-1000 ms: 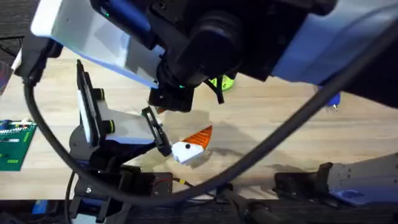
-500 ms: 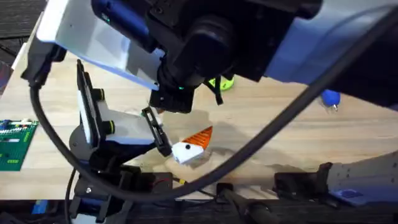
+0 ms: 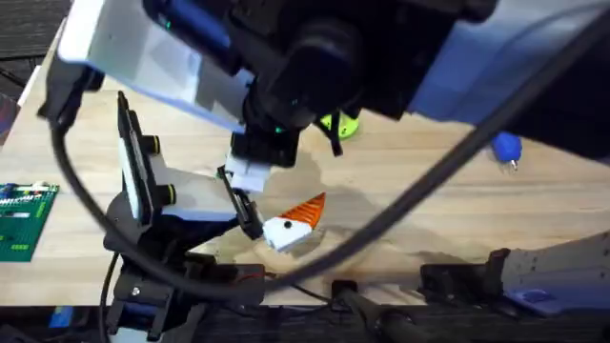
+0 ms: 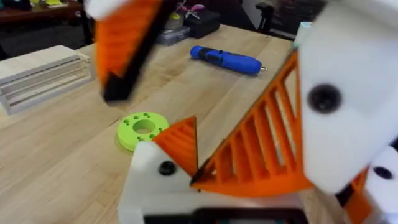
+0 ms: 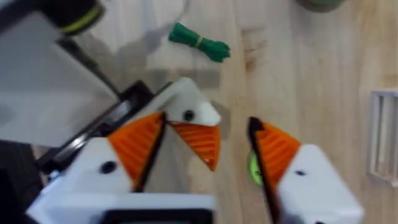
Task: Pick up the gripper from the table and insert it into the empty holder that is missing its gripper. Then pick up a screw, insert it into the mounting hole, and use the screwdriver to tighten it. Finally, clean up the table by picking up the vegetable and placing it into the bucket.
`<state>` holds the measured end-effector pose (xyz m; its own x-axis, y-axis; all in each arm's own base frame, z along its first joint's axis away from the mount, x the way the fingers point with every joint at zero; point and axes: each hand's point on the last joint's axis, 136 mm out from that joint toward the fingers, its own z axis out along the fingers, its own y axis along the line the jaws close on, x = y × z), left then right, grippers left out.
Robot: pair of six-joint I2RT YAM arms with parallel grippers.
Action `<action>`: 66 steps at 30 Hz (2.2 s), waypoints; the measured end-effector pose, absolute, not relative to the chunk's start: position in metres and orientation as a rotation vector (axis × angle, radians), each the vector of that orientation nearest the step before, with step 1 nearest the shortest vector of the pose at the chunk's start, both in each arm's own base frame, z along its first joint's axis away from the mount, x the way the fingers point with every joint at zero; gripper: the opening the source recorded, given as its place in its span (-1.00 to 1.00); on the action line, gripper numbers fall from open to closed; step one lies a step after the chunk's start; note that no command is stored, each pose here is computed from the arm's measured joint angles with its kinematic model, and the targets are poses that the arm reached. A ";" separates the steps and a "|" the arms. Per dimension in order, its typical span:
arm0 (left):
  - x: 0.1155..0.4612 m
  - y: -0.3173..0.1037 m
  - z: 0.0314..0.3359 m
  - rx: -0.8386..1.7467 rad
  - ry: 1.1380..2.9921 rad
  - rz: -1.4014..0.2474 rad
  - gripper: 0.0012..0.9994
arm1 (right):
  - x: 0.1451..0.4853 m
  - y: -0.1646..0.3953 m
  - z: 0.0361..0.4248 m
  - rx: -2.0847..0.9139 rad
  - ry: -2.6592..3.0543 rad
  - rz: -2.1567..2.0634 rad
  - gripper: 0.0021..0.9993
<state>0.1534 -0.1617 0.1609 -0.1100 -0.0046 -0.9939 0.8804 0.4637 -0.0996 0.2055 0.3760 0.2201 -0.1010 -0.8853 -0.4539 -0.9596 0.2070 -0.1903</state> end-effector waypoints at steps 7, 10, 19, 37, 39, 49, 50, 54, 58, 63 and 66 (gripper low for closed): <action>0.153 -0.162 0.161 0.810 1.491 -0.910 0.99 | 0.226 0.380 0.229 -1.563 2.057 0.257 0.98; 0.153 -0.162 0.161 0.811 1.491 -0.909 0.99 | 0.240 0.378 0.233 -1.462 2.101 0.289 0.98; 0.153 -0.162 0.161 0.811 1.490 -0.909 0.99 | 0.296 0.346 0.239 -1.167 2.232 0.296 0.99; 0.152 -0.162 0.161 0.817 1.487 -0.908 -0.98 | 0.383 0.195 0.228 -0.292 2.605 0.243 0.99; 0.152 -0.162 0.161 0.817 1.487 -0.908 -0.98 | 0.383 0.160 0.232 -0.170 2.639 0.205 0.98; 0.152 -0.162 0.161 0.817 1.487 -0.908 -0.99 | 0.340 0.014 0.279 0.220 2.630 0.025 0.99; 0.152 -0.162 0.161 0.817 1.487 -0.908 -0.99 | 0.334 0.005 0.281 0.235 2.631 0.009 0.99; 0.152 -0.162 0.161 0.817 1.487 -0.908 -0.99 | 0.313 -0.037 0.287 0.353 2.632 -0.046 0.99; 0.152 -0.162 0.161 0.817 1.487 -0.908 -0.99 | 0.295 -0.065 0.276 0.451 2.644 -0.027 0.99; 0.152 -0.162 0.161 0.817 1.487 -0.908 -0.99 | 0.276 -0.071 0.250 0.450 2.677 0.048 0.99; 0.152 -0.162 0.161 0.817 1.487 -0.908 -0.99 | 0.266 -0.069 0.235 0.400 2.688 0.074 0.99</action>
<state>0.1524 -0.1623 0.1611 -0.1035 -0.0013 -0.9946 0.8843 0.4576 -0.0926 0.2664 -0.0686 0.2349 -0.8705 0.2895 -0.3980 0.2672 0.9571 0.1119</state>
